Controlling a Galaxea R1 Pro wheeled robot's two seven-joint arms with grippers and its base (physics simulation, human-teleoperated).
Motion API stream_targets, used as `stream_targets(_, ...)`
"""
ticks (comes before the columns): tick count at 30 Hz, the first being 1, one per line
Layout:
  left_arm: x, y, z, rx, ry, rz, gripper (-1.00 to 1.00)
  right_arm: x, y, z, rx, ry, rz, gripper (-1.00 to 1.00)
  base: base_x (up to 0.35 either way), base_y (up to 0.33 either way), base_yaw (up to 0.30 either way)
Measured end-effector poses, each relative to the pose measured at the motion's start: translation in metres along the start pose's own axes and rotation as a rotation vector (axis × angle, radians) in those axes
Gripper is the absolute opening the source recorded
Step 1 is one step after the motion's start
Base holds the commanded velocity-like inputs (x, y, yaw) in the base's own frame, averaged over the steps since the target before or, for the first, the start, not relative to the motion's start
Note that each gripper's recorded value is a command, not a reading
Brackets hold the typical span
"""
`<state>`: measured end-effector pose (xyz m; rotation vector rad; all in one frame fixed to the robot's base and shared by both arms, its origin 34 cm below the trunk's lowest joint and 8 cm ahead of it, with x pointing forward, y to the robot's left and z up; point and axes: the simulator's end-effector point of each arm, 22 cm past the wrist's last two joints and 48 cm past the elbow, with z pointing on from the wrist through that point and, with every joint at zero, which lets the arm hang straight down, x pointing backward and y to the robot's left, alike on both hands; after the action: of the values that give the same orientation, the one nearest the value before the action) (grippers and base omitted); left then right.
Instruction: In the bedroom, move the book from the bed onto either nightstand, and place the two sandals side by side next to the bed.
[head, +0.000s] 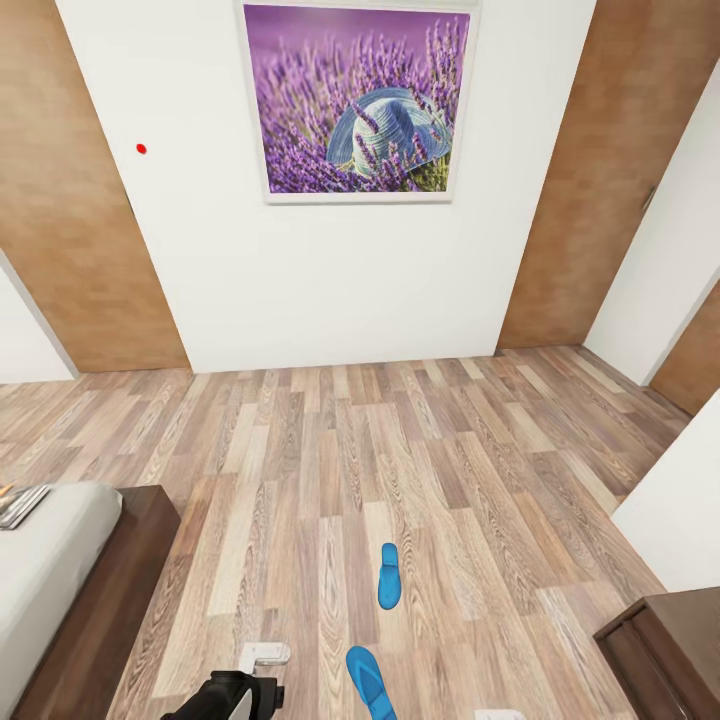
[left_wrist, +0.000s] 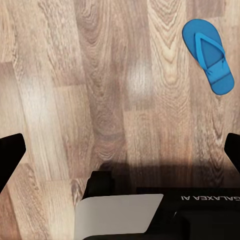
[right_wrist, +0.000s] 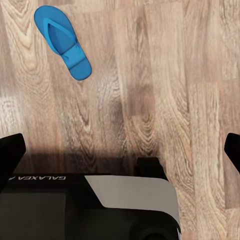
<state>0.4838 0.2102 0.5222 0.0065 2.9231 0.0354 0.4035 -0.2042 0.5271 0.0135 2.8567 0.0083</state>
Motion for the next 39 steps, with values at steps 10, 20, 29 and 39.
stream_targets(10, 0.0001, 0.0003, 0.0000, 0.000, 0.001, -0.001, 1.00, -0.0006, 0.0003, -0.0001, -0.001, -0.001, 0.001, 1.00, 0.000, 0.038, -0.035)
stream_targets(20, 0.0002, 0.0002, 0.0000, 0.000, 0.001, -0.004, 1.00, -0.0008, 0.0004, -0.0001, -0.001, -0.002, 0.000, 1.00, 0.000, 0.239, -0.244)
stream_targets(29, 0.0001, 0.0001, 0.0000, 0.000, 0.001, -0.002, 1.00, -0.0008, 0.0007, -0.0002, -0.001, -0.002, -0.001, 1.00, 0.000, 0.097, -0.282)
stream_targets(39, 0.0001, 0.0010, 0.0001, -0.001, 0.001, -0.001, 1.00, -0.0011, 0.0011, -0.0003, -0.001, -0.002, -0.003, 1.00, 0.000, 0.007, -0.284)
